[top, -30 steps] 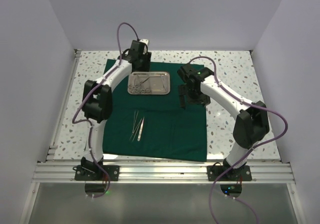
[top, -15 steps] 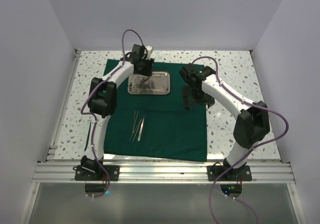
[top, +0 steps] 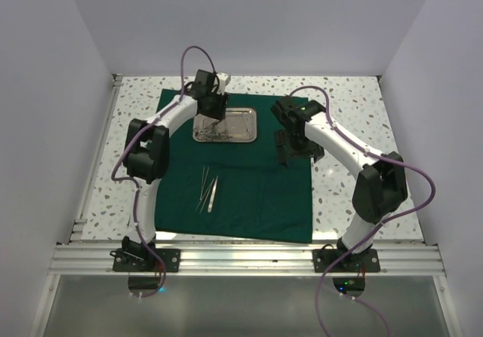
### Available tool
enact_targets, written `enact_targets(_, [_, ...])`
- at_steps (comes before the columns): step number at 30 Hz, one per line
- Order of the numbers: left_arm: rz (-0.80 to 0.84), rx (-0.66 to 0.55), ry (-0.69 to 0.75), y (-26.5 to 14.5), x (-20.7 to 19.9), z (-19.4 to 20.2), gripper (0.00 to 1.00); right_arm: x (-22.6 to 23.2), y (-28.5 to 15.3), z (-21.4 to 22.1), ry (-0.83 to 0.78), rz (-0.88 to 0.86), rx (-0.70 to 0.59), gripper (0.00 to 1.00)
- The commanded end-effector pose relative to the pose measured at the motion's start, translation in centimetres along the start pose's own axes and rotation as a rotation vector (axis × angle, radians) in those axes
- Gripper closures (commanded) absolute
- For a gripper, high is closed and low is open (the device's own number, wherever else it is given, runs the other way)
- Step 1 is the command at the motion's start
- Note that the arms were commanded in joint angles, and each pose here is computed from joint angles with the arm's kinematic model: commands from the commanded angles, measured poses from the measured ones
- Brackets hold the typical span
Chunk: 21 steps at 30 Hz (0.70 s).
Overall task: Open and lay out the surgical kit
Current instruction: Pick up the medical item from the container.
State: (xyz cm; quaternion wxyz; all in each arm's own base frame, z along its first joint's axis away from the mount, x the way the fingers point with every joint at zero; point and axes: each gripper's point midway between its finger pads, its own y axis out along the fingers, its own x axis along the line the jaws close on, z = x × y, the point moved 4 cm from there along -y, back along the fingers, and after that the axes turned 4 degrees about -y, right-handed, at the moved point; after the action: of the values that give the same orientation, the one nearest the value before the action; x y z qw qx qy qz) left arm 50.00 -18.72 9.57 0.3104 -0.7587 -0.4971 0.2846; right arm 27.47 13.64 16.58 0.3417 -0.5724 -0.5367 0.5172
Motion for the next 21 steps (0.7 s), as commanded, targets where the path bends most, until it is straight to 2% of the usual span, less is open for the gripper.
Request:
enact_targets(1, [-0.026,-0.008,0.041,1.3,-0.1,0.3,0.48,0.0,0.3,-0.3,-0.012,-0.005,-0.007,0.07])
enact_targets(5, [-0.143,0.031,0.022,3.5,1.0,1.6,0.54,-0.1,0.2,-0.2,-0.011,-0.005,-0.008,0.07])
enact_targets(11, [-0.158,0.05,0.023,4.2,1.4,2.0,0.57,-0.6,0.0,0.5,0.002,0.007,-0.007,0.07])
enact_targets(14, [-0.15,0.069,0.02,4.5,1.3,2.8,0.63,-0.7,0.0,0.7,0.009,0.009,-0.005,0.07])
enact_targets(18, [-0.137,0.09,0.018,4.7,1.1,3.9,0.79,-1.0,0.0,0.7,0.015,0.021,-0.005,0.07])
enact_targets(19, [-0.134,0.09,0.015,4.7,1.2,3.9,0.9,-1.1,0.1,0.7,0.019,0.025,-0.003,0.07])
enact_targets(20, [-0.128,0.089,0.01,4.8,1.1,3.8,0.97,-1.2,0.1,0.7,0.018,0.027,-0.002,0.07])
enact_targets(21, [-0.129,0.084,0.006,4.7,1.0,3.6,1.0,-1.2,0.2,0.6,0.02,0.029,-0.002,0.07])
